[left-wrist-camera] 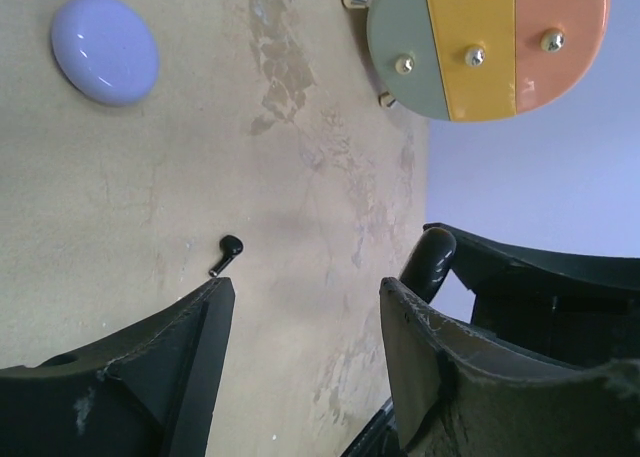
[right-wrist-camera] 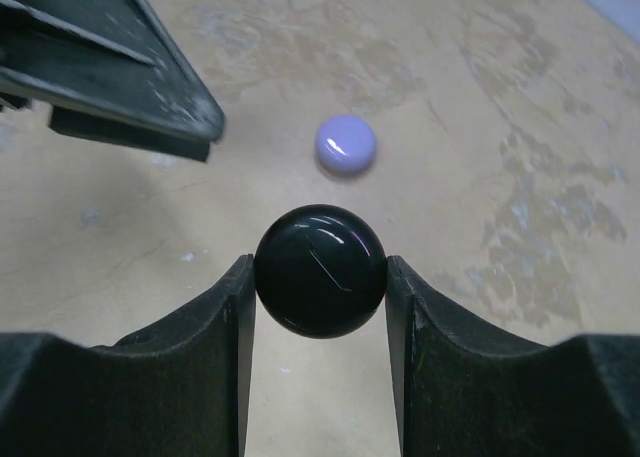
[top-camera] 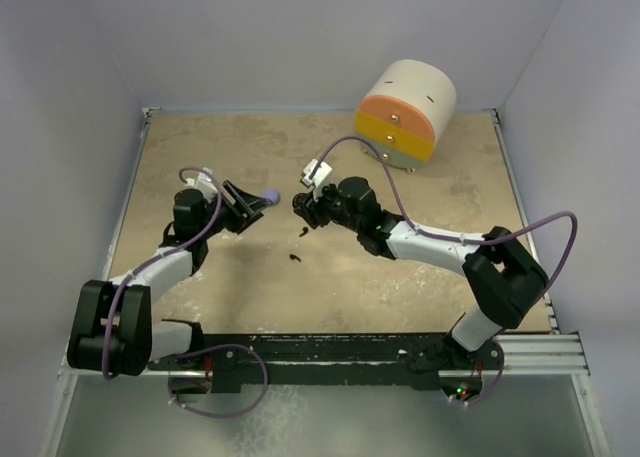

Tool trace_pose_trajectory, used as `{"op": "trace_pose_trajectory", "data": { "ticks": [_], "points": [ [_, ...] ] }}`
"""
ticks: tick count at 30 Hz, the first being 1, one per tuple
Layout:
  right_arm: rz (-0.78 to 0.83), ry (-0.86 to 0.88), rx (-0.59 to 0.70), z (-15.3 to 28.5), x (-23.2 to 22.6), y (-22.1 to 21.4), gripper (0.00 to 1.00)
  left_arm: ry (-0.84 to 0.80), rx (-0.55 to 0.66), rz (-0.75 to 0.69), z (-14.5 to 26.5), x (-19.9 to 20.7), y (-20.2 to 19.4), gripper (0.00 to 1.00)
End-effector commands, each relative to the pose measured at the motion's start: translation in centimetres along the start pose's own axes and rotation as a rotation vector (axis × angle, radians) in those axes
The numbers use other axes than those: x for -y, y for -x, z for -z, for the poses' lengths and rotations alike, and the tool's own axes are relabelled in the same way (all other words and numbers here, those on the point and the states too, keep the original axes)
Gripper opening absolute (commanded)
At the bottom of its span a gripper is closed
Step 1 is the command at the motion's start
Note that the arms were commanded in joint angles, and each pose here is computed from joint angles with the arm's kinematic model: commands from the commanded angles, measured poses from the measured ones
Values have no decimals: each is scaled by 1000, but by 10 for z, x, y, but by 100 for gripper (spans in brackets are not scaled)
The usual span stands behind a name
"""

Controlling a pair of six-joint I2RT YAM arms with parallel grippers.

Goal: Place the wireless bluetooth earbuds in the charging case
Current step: Pick up the charging case at the center of the board.

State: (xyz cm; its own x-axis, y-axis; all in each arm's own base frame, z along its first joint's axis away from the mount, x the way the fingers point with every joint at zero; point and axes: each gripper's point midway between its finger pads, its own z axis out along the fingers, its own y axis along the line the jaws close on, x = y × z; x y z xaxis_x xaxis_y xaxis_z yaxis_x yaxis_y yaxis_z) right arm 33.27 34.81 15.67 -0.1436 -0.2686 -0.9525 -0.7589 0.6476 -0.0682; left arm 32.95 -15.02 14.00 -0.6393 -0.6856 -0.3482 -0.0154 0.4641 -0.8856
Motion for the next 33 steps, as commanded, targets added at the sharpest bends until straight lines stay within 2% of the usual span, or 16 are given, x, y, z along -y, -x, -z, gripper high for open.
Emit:
{"op": "trace_pose_trajectory", "data": {
  "ticks": [1, 8, 23, 27, 33],
  "points": [
    [137, 189, 132, -12, -29, 39, 0, -107, -30, -45, -4, 22, -8, 59],
    [182, 350, 116, -24, -54, 31, 0, -155, -31, -46, -4, 28, -10, 59],
    [194, 396, 73, -31, -61, 16, 0, -150, -81, -78, -9, 28, -29, 55],
    [198, 396, 66, -31, -60, 13, 0, -149, -86, -81, -11, 29, -31, 51],
    [204, 395, 63, -30, -60, 12, 0, -147, -75, -81, -11, 29, -29, 38]
  ]
}}
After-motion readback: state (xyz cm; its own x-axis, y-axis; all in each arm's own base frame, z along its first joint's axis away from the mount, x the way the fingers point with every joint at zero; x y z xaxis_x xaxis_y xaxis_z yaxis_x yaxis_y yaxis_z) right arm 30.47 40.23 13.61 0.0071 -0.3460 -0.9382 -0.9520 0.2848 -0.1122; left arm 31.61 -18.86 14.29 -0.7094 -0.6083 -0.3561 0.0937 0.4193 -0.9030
